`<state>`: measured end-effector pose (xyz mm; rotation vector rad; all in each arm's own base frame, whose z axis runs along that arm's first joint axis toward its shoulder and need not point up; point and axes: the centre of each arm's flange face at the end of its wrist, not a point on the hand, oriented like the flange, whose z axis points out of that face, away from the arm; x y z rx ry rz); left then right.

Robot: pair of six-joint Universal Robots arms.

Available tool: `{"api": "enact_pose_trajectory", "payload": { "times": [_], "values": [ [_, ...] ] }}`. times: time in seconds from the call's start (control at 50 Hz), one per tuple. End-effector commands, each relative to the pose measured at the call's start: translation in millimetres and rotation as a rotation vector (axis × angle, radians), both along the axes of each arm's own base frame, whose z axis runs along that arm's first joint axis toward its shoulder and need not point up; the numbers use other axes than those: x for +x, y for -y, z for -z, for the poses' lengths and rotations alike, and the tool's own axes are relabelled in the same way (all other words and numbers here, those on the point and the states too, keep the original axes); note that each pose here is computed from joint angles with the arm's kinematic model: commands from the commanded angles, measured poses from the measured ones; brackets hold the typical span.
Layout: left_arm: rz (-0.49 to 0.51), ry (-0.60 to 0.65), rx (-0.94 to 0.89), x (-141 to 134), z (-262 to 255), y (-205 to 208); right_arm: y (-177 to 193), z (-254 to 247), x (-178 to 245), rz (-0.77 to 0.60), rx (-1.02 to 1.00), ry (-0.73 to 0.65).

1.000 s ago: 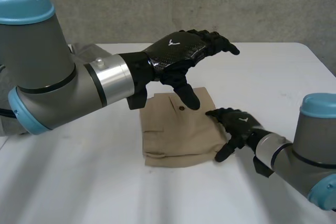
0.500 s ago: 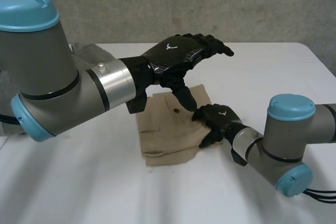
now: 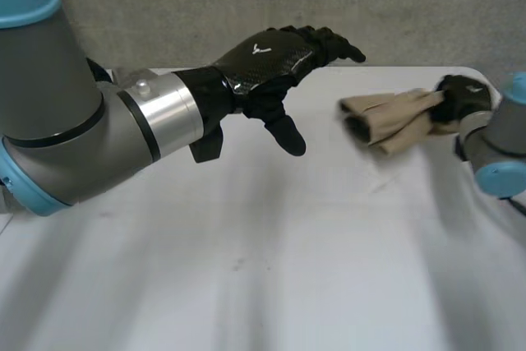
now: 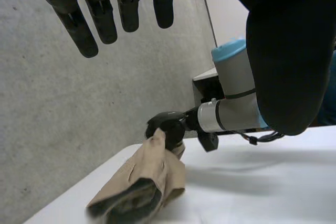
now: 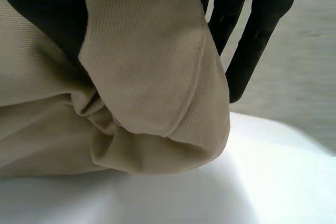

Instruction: Fold the laundry.

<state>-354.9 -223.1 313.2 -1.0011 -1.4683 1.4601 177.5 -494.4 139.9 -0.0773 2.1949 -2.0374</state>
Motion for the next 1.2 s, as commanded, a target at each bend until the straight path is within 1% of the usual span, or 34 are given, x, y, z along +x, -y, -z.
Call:
{"api": "enact_pose_trajectory", "payload": {
  "times": [0.02,0.1,0.26,0.36,0.44,0.48,0.5,0.56,0.62,0.66,0.7,0.72,0.74,0.78,0.8,0.82,0.86,0.88,0.9,0.92,0.94,0.96,0.98,1.02,1.04,1.1,1.12,1.2],
  "values": [
    [-0.005,-0.014,-0.02,0,-7,-3,53,6,-80,0.175,-0.087,-0.111],
    [-0.002,-0.02,-0.026,-2,-10,-4,63,6,-108,0.216,-0.112,-0.144],
    [0.015,-0.016,-0.02,-7,-7,-8,64,6,-121,0.226,-0.109,-0.176],
    [0.016,-0.015,-0.018,-7,-6,-9,62,14,-134,0.279,-0.067,-0.237],
    [0.018,-0.016,-0.02,-8,-7,-10,57,16,-134,0.31,-0.031,-0.298],
    [0.012,-0.016,-0.02,-7,-7,-10,54,10,-136,0.326,-0.022,-0.33],
    [0.01,-0.017,-0.021,-7,-8,-10,49,-2,-134,0.327,-0.024,-0.361],
    [-0.002,-0.019,-0.025,-6,-9,-9,38,-20,-130,0.325,-0.015,-0.386],
    [-0.03,-0.022,-0.03,-4,-11,-7,20,-49,-126,0.318,-0.064,-0.409],
    [-0.051,-0.024,-0.032,-3,-12,-4,4,-72,-118,0.297,-0.149,-0.411],
    [-0.121,-0.037,-0.047,1,-16,4,-9,-83,-108,0.255,-0.206,-0.413],
    [-0.143,-0.041,-0.052,2,-17,6,-25,-91,-93,0.185,-0.254,-0.414],
    [-0.217,-0.053,-0.063,7,-21,16,-34,-94,-83,0.142,-0.278,-0.414],
    [-0.331,-0.067,-0.076,17,-26,33,-53,-97,-60,0.037,-0.318,-0.421],
    [-0.379,-0.071,-0.082,23,-28,40,-74,-95,-38,-0.079,-0.334,-0.431],
    [-0.501,-0.075,-0.093,40,-31,62,-84,-93,-29,-0.128,-0.337,-0.437],
    [-0.616,-0.067,-0.105,61,-30,85,-105,-90,-12,-0.218,-0.334,-0.447],
    [-0.673,-0.057,-0.118,73,-30,97,-126,-87,2,-0.299,-0.335,-0.465],
    [-0.735,-0.023,-0.141,88,-25,114,-134,-87,5,-0.319,-0.334,-0.472],
    [-0.767,0.015,-0.156,97,-18,125,-142,-86,9,-0.338,-0.334,-0.483],
    [-0.788,0.048,-0.162,104,-11,134,-157,-82,14,-0.362,-0.326,-0.509],
    [-0.815,0.087,-0.173,113,-3,145,-164,-80,17,-0.373,-0.32,-0.523],
    [-0.853,0.173,-0.193,127,16,164,-170,-76,19,-0.385,-0.309,-0.535],
    [-0.878,0.263,-0.217,138,37,182,-185,-65,26,-0.42,-0.289,-0.571],
    [-0.896,0.346,-0.241,151,56,197,-189,-62,28,-0.43,-0.282,-0.582],
    [-0.904,0.452,-0.263,164,87,216,-201,-50,34,-0.469,-0.251,-0.616],
    [-0.893,0.503,-0.285,167,106,226,-203,-48,34,-0.474,-0.244,-0.622],
    [-0.863,0.559,-0.333,173,142,244,-208,-40,33,-0.488,-0.201,-0.638]
  ]
}}
